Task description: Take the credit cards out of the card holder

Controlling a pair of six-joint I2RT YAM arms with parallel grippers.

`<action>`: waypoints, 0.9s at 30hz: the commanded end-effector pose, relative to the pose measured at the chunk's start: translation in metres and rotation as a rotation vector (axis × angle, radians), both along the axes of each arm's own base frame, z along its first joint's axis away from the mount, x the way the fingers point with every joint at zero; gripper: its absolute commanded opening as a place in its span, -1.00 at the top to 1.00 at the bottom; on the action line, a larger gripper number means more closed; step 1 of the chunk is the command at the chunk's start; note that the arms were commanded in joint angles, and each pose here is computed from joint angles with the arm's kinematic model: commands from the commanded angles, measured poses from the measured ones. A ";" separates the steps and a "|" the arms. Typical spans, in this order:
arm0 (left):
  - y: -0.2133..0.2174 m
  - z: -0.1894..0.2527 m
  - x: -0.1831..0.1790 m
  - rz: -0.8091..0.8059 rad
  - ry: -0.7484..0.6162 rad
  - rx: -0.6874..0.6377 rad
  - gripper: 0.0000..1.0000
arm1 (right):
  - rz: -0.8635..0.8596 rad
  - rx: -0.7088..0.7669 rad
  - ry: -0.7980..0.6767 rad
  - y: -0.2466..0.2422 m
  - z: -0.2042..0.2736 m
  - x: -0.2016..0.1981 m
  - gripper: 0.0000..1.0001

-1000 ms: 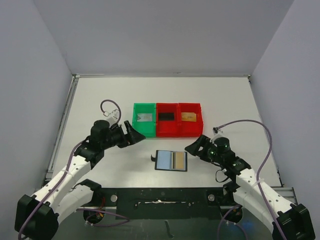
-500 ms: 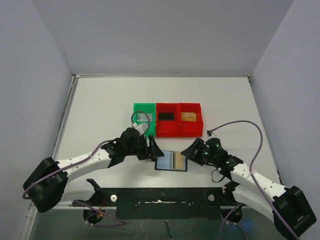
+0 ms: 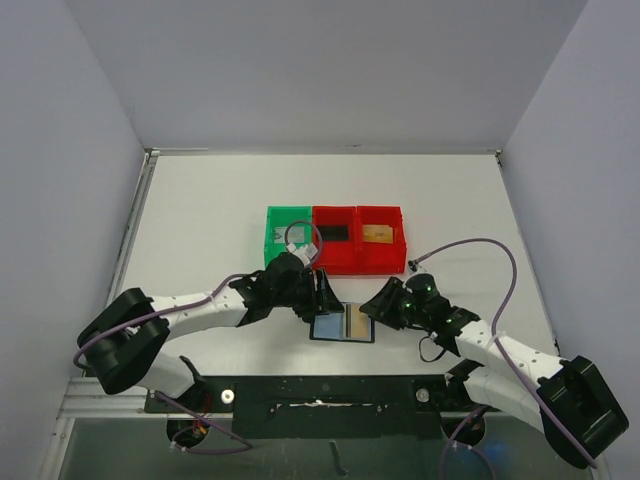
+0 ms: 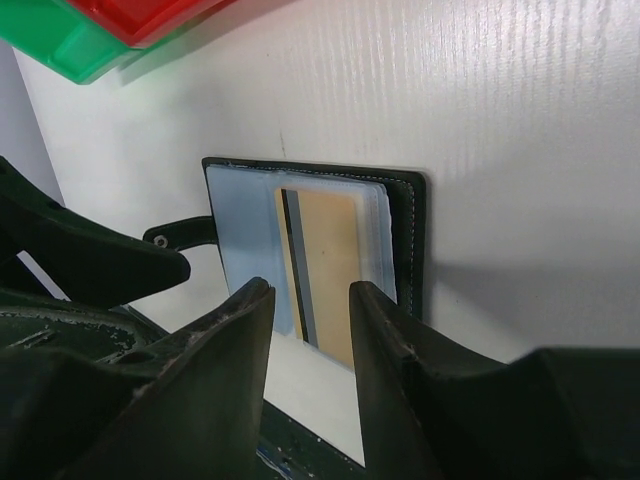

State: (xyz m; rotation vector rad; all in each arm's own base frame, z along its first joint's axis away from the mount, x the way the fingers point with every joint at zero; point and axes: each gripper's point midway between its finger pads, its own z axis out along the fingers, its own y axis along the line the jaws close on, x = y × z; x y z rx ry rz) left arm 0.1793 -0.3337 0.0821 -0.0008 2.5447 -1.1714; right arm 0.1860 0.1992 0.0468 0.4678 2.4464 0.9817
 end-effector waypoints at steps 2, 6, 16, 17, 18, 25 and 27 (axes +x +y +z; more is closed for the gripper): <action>-0.018 0.018 0.015 0.013 -0.047 -0.066 0.04 | 0.021 0.055 -0.049 0.016 0.020 0.014 0.30; -0.020 0.010 0.014 0.003 -0.030 -0.062 0.10 | 0.030 0.045 -0.014 0.018 0.010 0.012 0.37; -0.026 -0.011 0.009 -0.018 0.029 -0.061 0.21 | -0.005 -0.027 0.091 0.006 -0.023 0.000 0.52; -0.024 -0.016 0.009 -0.013 0.040 -0.044 0.23 | -0.007 -0.031 0.096 0.005 -0.025 -0.001 0.53; -0.022 -0.021 0.009 -0.004 0.049 -0.027 0.26 | -0.008 -0.034 0.102 0.004 -0.026 -0.002 0.54; -0.018 -0.035 0.007 0.020 0.078 -0.008 0.34 | -0.009 -0.046 0.117 0.000 -0.030 -0.007 0.55; -0.022 -0.037 0.005 0.012 0.097 -0.023 0.42 | -0.006 -0.046 0.119 0.000 -0.031 -0.008 0.55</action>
